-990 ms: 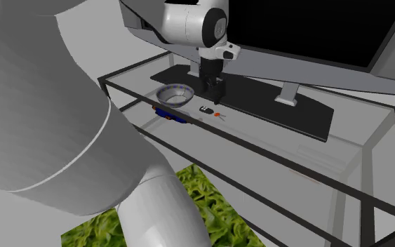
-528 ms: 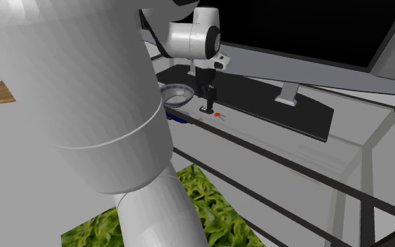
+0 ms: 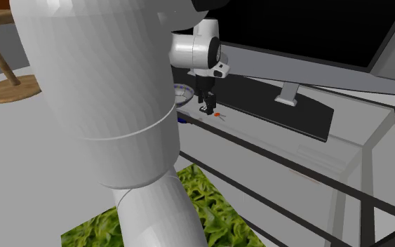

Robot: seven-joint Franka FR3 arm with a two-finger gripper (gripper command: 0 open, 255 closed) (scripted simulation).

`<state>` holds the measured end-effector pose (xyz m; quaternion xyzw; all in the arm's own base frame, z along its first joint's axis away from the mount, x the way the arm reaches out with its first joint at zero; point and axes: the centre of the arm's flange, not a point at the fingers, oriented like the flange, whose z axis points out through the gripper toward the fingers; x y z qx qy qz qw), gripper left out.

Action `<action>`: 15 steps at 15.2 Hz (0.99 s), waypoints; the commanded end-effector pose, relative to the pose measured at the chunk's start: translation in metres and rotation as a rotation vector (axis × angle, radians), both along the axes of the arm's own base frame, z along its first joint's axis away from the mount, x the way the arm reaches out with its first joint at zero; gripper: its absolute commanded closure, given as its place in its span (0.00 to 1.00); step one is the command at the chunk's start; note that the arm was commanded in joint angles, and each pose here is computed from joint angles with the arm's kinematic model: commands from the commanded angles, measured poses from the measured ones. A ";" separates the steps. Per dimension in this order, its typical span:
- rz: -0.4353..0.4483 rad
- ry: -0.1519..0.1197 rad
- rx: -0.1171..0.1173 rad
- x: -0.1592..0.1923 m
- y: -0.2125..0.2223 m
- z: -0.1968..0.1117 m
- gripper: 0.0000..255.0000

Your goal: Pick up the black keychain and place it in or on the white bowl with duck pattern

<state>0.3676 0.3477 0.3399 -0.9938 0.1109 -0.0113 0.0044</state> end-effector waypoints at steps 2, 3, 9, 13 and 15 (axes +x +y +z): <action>0.000 0.000 0.000 0.000 0.000 -0.001 0.00; 0.000 0.000 0.000 0.000 0.000 -0.001 0.00; 0.000 0.000 0.000 0.000 0.000 -0.001 1.00; 0.000 0.000 0.000 0.000 0.000 -0.001 1.00; 0.000 0.000 0.000 0.000 0.000 -0.001 1.00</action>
